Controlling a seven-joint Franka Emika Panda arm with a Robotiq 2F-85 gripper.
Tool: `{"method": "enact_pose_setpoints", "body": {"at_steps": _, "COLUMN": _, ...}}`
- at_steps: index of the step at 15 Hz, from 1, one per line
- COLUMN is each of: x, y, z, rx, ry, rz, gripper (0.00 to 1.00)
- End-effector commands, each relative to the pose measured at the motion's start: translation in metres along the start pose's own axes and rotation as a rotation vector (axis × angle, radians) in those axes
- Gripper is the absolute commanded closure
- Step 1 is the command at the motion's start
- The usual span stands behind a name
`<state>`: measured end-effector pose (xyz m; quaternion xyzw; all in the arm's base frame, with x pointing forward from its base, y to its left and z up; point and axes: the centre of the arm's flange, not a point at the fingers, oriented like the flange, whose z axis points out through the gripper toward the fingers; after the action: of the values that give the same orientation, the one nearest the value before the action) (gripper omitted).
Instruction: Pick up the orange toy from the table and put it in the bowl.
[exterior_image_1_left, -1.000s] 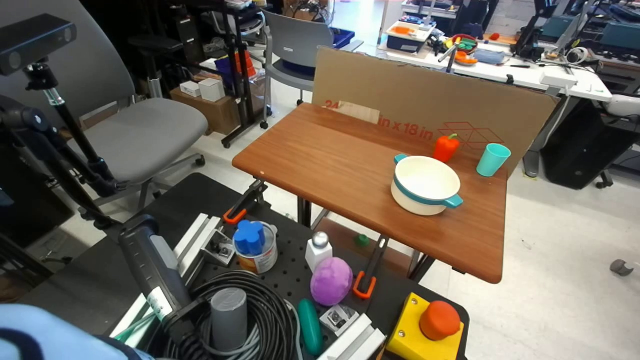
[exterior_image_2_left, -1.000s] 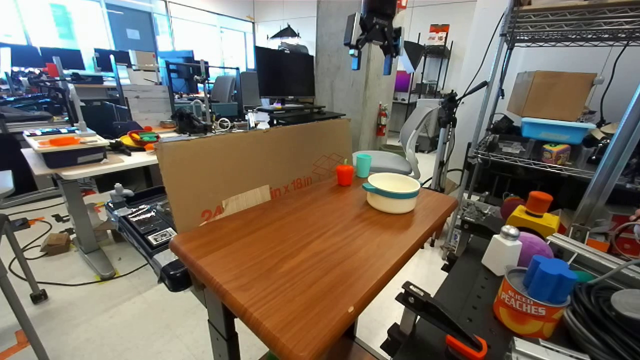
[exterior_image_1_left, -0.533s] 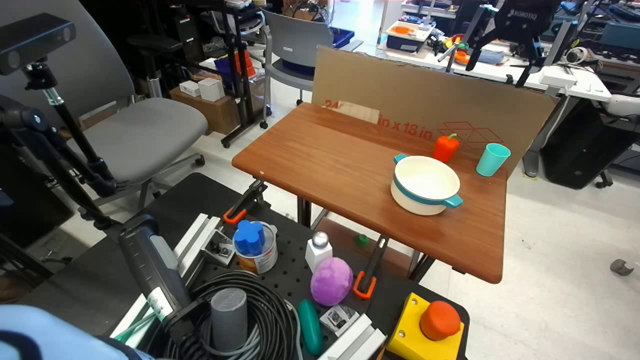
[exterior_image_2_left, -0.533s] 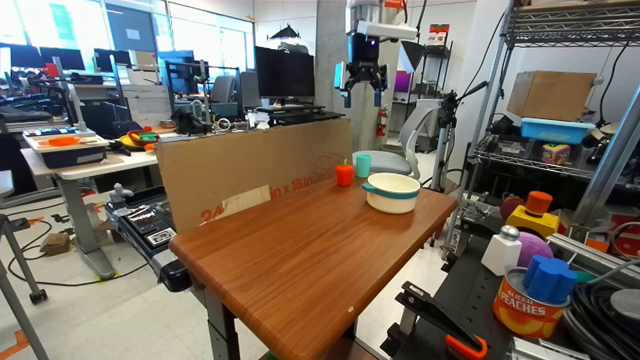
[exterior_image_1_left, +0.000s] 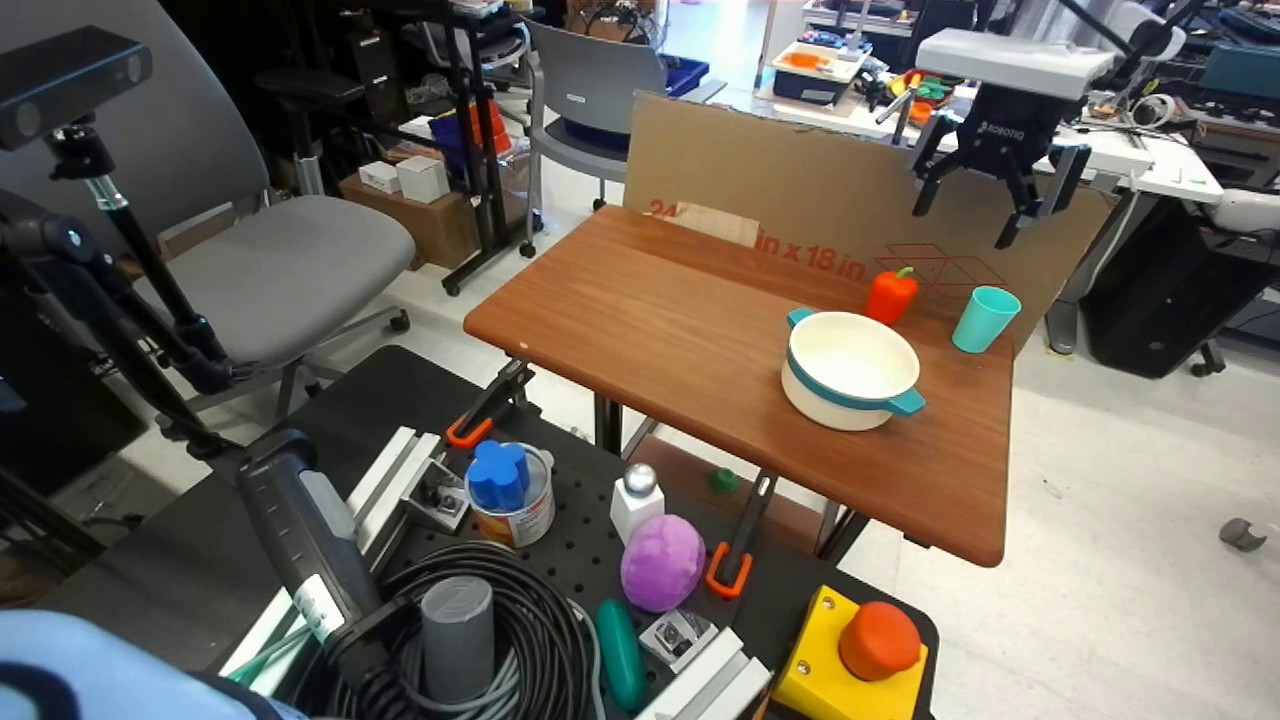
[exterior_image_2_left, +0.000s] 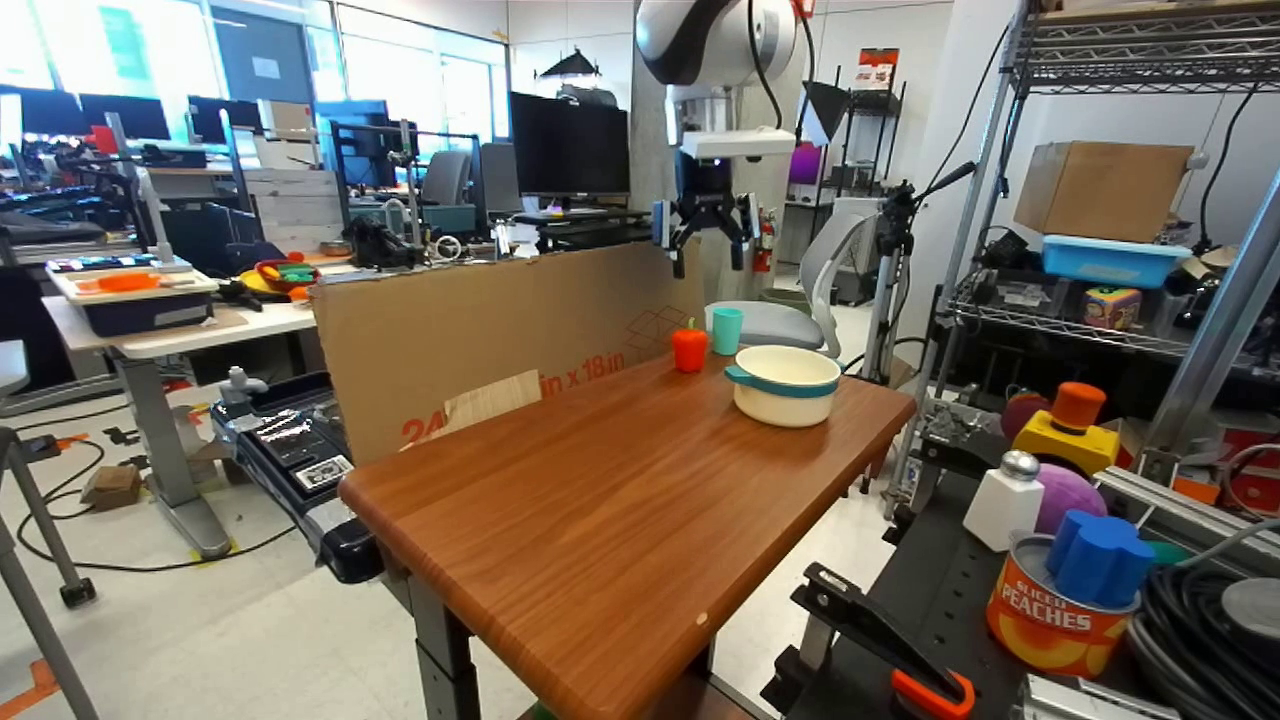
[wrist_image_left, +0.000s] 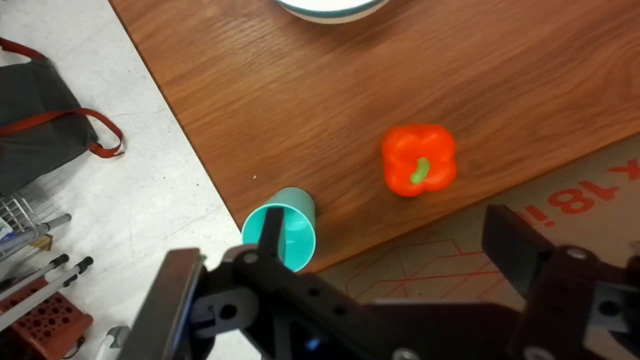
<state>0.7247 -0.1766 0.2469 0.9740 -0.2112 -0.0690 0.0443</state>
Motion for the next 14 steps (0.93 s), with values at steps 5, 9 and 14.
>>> {"method": "enact_pose_setpoints", "body": {"at_steps": 5, "x": 0.021, "y": -0.031, "z": 0.056, "rx": -0.071, "ry": -0.007, "rz": 0.009, "gripper": 0.0}}
{"method": "enact_pose_setpoints", "body": {"at_steps": 9, "x": 0.017, "y": -0.038, "z": 0.084, "rx": -0.116, "ry": -0.032, "rz": 0.001, "gripper": 0.0}}
{"method": "enact_pose_setpoints", "body": {"at_steps": 14, "x": 0.011, "y": -0.043, "z": 0.103, "rx": -0.135, "ry": -0.052, "rz": -0.003, "gripper": 0.33}}
